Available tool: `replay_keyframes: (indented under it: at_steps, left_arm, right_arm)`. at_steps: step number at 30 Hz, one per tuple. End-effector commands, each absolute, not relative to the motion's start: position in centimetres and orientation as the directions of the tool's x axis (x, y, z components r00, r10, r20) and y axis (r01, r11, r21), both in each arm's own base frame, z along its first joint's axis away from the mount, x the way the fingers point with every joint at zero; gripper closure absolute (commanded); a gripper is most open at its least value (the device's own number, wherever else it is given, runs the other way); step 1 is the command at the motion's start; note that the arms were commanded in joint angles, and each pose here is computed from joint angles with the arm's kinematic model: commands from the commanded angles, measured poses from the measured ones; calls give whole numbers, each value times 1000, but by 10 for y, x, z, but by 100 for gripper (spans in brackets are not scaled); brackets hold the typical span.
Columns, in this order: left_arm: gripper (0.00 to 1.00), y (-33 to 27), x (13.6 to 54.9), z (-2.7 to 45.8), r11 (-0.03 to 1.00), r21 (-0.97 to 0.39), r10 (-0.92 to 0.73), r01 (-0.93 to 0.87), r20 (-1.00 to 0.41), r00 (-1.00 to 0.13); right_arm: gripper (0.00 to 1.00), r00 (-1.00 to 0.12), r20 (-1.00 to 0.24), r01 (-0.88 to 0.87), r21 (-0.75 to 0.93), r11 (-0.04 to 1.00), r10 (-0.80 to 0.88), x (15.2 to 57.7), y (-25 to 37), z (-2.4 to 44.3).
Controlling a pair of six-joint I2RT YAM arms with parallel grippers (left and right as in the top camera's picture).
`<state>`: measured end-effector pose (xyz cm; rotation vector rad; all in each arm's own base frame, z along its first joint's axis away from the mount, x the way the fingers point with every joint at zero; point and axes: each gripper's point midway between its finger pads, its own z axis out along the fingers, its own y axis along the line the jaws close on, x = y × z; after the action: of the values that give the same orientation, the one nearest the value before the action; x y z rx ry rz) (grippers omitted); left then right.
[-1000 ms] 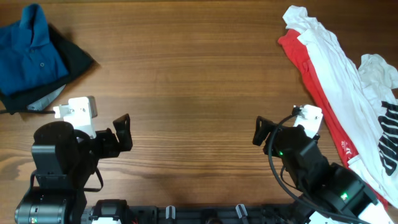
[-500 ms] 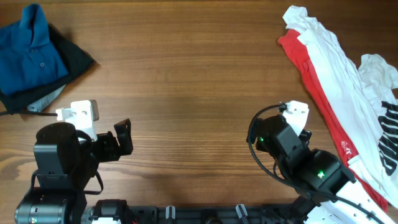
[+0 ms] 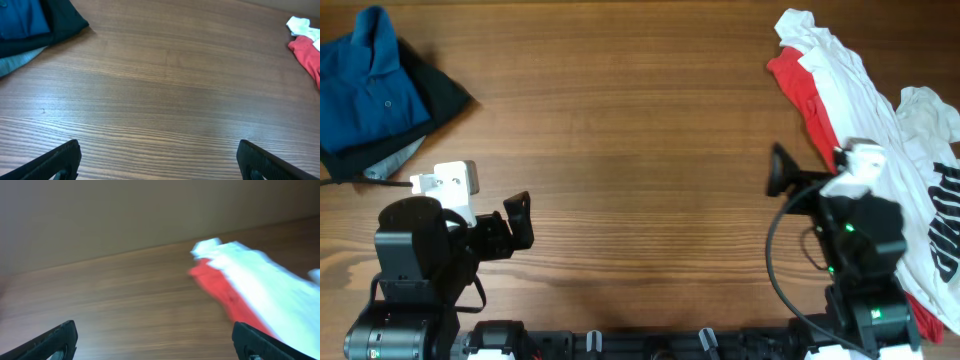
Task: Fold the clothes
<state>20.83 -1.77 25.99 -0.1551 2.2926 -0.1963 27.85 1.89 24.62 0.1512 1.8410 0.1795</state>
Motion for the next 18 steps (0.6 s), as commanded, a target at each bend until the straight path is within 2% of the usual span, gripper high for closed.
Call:
replay_keyframes:
  at_steps: [1,14,18]
  left_arm:
    - [0,-16,208,260,983,-178,-166,-50,-734,-659]
    - [0,-16,208,260,983,-178,-166,-50,-734,-659]
    - [0,-16,208,260,983,-178,-166,-50,-734,-659]
  right_arm:
    - [0,-226,-966,-37,139,990,127,269,13,236]
    - [0,111,-985,-57,129,990,135,246,7,231]
    - [0,151,-979,-62,126,990,134,244,7,216]
